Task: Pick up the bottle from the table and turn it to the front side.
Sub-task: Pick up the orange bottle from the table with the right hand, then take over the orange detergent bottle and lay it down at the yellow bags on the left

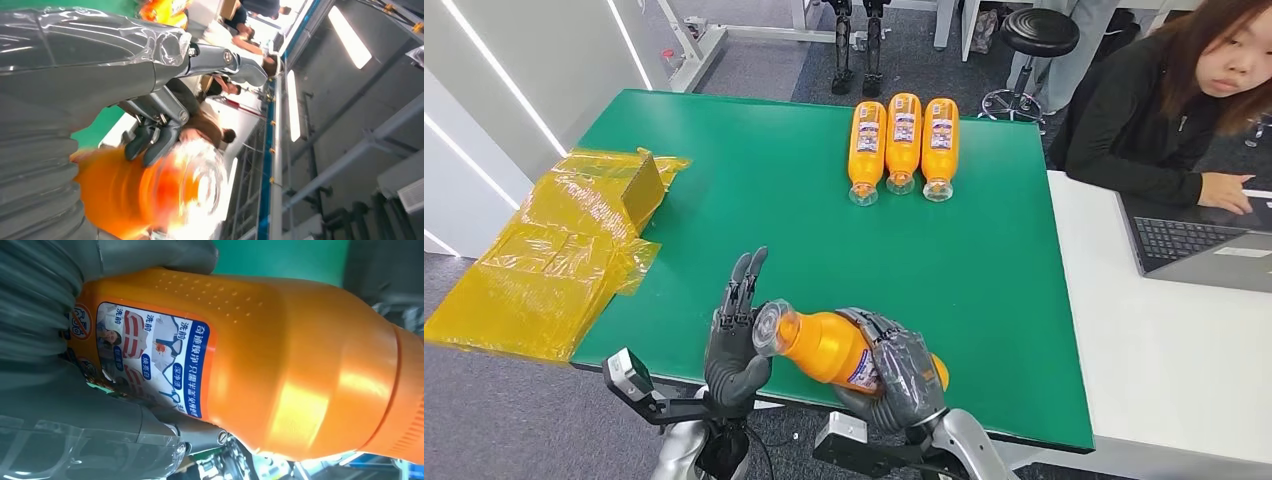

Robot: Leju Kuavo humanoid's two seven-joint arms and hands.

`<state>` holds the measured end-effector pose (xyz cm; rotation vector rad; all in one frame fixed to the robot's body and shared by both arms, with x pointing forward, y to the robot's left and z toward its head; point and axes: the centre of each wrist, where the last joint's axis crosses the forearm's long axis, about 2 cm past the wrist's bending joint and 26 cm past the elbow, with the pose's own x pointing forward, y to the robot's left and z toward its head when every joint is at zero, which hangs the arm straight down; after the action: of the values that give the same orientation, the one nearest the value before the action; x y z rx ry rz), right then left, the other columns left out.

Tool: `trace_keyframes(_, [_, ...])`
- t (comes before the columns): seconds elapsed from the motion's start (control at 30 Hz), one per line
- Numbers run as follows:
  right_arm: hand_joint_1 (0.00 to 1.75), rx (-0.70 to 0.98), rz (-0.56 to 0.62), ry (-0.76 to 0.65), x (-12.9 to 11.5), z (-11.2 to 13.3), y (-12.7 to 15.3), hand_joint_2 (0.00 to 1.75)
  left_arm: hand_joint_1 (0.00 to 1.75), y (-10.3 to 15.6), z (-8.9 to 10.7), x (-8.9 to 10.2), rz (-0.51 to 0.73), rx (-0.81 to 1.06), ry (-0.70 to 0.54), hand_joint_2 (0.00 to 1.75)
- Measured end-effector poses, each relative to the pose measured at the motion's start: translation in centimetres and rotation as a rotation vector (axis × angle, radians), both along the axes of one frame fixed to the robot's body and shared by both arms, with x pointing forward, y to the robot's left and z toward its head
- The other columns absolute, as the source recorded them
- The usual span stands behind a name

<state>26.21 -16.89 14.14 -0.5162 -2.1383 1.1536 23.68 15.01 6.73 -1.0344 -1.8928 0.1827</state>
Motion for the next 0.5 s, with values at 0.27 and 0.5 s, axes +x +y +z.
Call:
trace_keyframes(0.27, [1.75,0.013,-0.021,0.029,-1.7,-0.7,0.6,1.75,0.0,-0.1,-0.7,1.0,0.009,0.017,0.042,1.75])
trace_keyframes(0.5, [1.75,0.012,-0.053,0.048,-2.7,-1.0,0.5,1.75,0.0,-0.4,-1.1,1.2,-0.002,0.018,0.059,1.75])
